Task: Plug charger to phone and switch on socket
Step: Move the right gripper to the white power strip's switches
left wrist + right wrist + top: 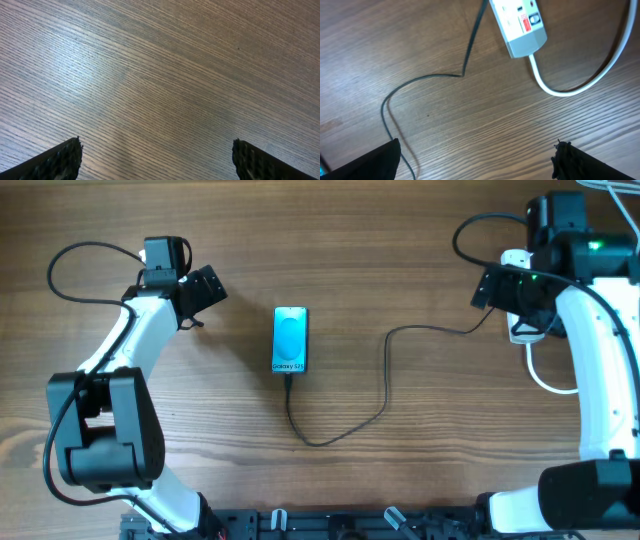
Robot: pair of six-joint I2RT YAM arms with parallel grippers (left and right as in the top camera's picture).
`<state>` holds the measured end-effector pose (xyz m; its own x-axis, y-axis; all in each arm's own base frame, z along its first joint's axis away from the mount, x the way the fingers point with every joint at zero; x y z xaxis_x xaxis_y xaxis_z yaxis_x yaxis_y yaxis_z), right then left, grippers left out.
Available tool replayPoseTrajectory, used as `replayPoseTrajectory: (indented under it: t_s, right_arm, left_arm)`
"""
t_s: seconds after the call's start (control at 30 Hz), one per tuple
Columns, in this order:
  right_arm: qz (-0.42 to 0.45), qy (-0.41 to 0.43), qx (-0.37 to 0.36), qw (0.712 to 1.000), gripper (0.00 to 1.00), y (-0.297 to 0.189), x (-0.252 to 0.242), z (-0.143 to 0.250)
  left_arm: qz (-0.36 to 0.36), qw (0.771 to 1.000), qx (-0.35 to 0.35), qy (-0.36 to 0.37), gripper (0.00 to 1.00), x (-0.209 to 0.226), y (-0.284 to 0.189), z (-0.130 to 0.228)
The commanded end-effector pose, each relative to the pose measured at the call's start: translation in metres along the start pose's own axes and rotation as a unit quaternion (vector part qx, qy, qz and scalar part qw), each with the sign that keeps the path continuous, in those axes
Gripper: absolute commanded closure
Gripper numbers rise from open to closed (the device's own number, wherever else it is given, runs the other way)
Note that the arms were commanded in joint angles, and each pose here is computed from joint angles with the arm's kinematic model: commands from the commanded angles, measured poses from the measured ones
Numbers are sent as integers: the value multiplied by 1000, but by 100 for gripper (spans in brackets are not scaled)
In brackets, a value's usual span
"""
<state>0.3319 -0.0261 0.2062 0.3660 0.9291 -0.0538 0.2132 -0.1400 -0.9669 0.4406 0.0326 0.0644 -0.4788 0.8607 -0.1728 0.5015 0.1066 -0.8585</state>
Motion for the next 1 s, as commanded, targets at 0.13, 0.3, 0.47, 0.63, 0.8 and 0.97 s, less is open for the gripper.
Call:
replayPoseTrajectory:
  t_s: [0.13, 0.3, 0.47, 0.63, 0.8, 0.97]
  right_arm:
    - [39, 108, 28, 993, 0, 38, -34, 9]
    - [53, 157, 40, 985, 0, 53, -67, 11]
    - [59, 200, 52, 977, 0, 61, -95, 15]
    - [49, 200, 66, 976, 0, 61, -91, 21]
    - [32, 216, 14, 976, 0, 64, -94, -5]
    - [43, 276, -17, 960, 0, 69, -117, -20]
  left_arm:
    - [0, 1000, -17, -2, 0, -1, -7, -11]
    - [0, 1000, -17, -2, 0, -1, -7, -11]
    - [0, 1000, -17, -2, 0, -1, -7, -11]
    - [0, 1000, -17, -2, 0, -1, -7, -11]
    - [0, 1000, -17, -2, 0, -1, -7, -11]
    - [0, 1000, -17, -2, 0, -1, -7, -11]
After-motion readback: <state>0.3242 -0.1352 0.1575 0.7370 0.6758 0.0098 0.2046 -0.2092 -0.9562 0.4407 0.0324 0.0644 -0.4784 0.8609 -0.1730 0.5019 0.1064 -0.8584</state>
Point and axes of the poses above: each gripper's point midway between its finger pads, its own y axis out along the fingers, its own x axis along the line the jaws close on, z = x × y, the point moved 1 cm from there along -y, back along the fingers, and after that the axes turned 4 degrees about -y, right-handed, at the moved point
